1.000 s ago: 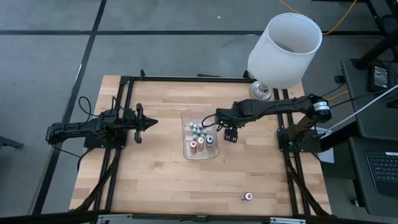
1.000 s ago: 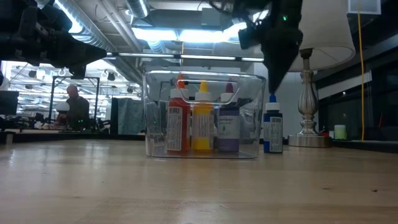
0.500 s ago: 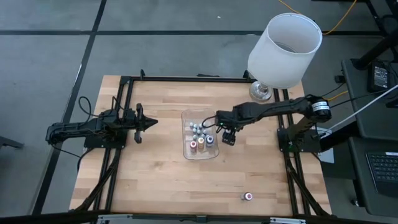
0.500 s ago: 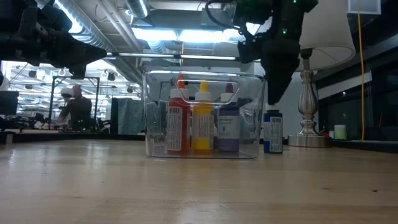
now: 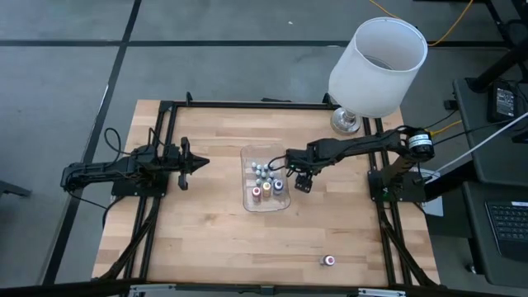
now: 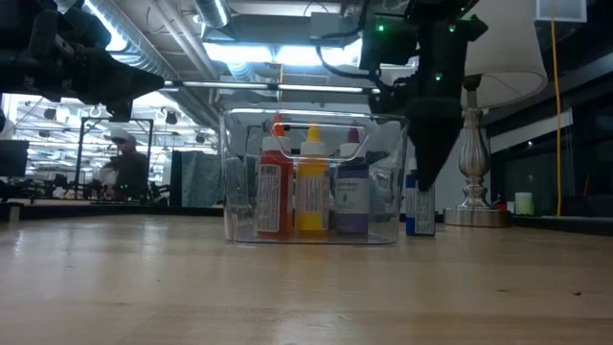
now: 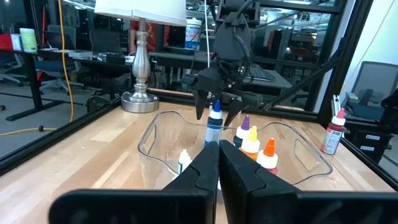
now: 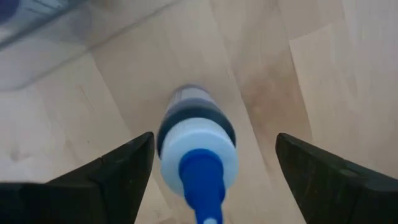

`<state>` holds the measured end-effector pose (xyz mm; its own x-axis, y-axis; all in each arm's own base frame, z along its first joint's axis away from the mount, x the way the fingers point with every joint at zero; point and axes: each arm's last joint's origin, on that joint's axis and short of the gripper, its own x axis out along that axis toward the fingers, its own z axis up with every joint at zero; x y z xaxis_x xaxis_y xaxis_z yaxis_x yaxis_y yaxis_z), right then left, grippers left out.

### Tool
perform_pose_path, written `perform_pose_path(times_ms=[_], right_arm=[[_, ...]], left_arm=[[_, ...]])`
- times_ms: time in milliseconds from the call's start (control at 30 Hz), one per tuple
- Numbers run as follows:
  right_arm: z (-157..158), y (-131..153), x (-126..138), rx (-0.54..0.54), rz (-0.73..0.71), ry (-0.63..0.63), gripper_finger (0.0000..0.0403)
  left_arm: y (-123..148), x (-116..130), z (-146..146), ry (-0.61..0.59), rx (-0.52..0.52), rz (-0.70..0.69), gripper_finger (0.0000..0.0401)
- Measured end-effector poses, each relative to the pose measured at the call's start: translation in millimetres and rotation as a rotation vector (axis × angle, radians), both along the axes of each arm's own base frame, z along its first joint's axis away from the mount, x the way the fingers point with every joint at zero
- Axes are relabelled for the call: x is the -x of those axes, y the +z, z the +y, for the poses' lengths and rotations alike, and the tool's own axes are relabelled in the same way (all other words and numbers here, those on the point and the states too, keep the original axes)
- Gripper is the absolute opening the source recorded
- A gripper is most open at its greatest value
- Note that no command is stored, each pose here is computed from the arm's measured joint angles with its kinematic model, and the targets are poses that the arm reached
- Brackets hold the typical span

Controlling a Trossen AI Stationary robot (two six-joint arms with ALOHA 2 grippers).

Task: Pick & Place food coloring
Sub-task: Put the large blue food coloring into the transparent bin

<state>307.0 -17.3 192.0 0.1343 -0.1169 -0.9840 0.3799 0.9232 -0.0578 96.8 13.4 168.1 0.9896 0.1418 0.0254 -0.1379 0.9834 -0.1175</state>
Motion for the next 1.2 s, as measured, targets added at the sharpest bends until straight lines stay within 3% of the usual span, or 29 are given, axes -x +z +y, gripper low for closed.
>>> perform_pose_path(times_ms=[333,733,833,1000,1200], right_arm=[[0,1,-1,0.003,-0.008,0.022,0.0304],[1,2,-3,-0.035,-0.032,0.051,0.0164],[2,7,2,-0.072,-0.016,0.064,0.0153],[3,32,15,-0.071,0.004,0.083,0.0152],[4,89,26,-0.053,-0.159,0.092,0.0158]], left_arm=[[0,0,0,0.0,0.0,0.0,0.0007],[0,0,0,0.0,0.0,0.0,0.0009],[0,0,0,0.0,0.0,0.0,0.001],[0,0,0,0.0,0.0,0.0,0.0007],[0,0,0,0.0,0.0,0.0,0.0008]])
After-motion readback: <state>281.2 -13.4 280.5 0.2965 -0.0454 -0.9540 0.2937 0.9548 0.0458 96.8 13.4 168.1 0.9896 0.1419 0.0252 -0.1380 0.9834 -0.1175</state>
